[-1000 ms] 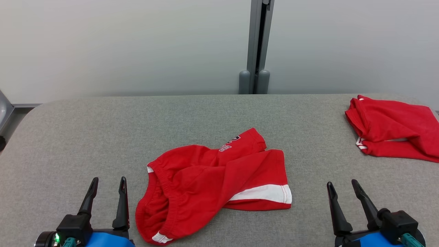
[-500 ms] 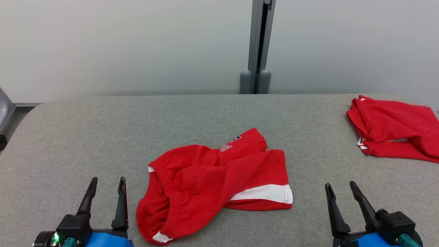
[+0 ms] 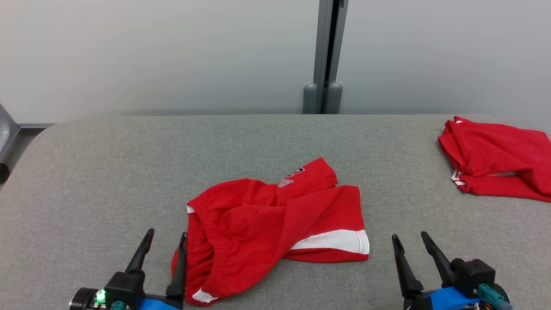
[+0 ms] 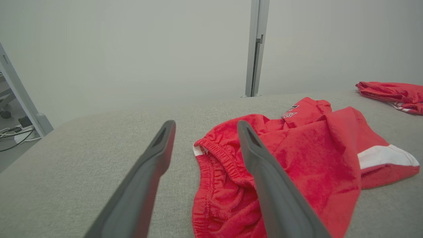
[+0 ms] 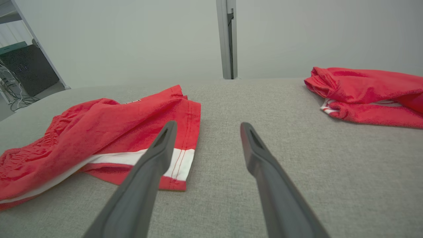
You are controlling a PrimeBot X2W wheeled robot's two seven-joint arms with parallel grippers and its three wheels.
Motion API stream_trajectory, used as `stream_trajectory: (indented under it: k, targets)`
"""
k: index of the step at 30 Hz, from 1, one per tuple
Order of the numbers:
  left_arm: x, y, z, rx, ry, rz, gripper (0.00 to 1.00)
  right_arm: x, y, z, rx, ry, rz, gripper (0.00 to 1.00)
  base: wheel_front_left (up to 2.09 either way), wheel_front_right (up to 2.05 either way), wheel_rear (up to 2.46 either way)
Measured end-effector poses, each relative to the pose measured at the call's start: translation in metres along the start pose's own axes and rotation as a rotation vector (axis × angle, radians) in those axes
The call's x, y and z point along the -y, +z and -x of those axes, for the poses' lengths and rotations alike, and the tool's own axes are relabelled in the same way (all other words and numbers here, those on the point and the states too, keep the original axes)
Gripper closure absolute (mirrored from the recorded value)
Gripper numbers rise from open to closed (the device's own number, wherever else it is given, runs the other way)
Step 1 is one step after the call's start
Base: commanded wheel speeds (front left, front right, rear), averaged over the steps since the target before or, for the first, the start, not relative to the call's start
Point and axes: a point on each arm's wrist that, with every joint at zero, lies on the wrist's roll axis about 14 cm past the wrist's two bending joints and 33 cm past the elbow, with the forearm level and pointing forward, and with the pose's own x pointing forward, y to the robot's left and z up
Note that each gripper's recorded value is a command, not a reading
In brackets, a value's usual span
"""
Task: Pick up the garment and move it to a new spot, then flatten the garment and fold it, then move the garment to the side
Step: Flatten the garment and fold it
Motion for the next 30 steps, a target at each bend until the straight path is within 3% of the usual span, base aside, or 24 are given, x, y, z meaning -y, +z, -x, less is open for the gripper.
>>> stream_trajectory:
  k: [12,30]
  targets:
    - [0.05,-0.06,0.024,-0.199,-0.188,-0.001,0.0,-0.013,-0.033,-0.022,-0.117,0.04,-0.043,0.0,0.0,0.0,0.0]
    - [0.055,-0.097,0.026,-0.34,-0.271,-0.041,0.0,-0.032,-0.068,-0.033,-0.26,0.106,-0.04,0.0,0.0,0.0,0.0]
